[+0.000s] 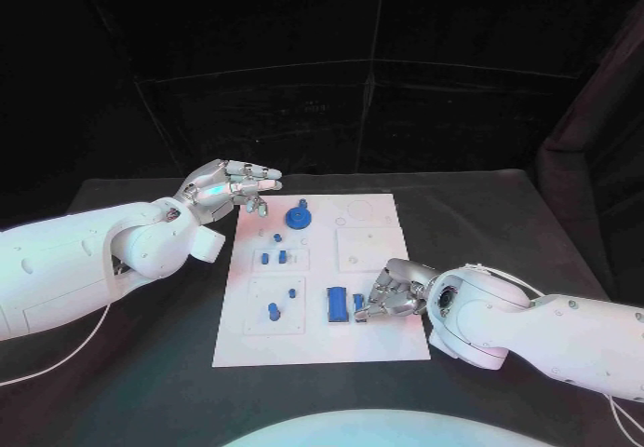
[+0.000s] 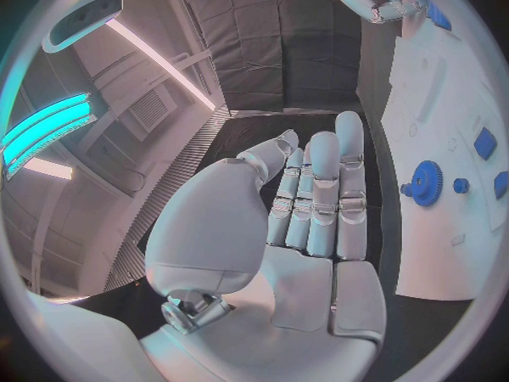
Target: Assemble the parts on the task board
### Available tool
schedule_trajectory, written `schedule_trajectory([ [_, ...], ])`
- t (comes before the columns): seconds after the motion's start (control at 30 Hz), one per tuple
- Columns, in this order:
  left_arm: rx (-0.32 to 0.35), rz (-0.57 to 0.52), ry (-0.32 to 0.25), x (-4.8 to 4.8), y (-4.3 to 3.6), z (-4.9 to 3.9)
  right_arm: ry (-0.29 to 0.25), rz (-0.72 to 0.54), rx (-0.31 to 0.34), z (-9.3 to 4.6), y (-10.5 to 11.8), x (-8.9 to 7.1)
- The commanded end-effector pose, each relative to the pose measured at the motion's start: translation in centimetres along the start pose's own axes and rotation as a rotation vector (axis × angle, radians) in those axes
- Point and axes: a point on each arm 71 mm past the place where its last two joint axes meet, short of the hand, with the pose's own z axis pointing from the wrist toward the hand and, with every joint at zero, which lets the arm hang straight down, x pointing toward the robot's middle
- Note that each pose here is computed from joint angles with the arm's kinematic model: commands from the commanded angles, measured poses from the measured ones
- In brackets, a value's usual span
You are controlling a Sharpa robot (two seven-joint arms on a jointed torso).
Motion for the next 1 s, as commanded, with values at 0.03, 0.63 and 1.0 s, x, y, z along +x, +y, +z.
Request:
schedule_trajectory([
  [0.03, 0.005, -0.005, 0.007, 0.07, -0.13, 0.04, -0.018, 0.059, -0.022, -0.2, 0.0, -0.2],
  [0.63, 0.037, 0.002, -0.089, -1.59, 0.31, 0.73, -0.233, 0.642, -0.345, 2.5, -3.5, -9.9],
  [1.0, 0.089, -0.005, -0.275, -3.51, 1.27, 2.71, -0.366, 0.834, -0.45, 7.5, -4.2, -14.5],
])
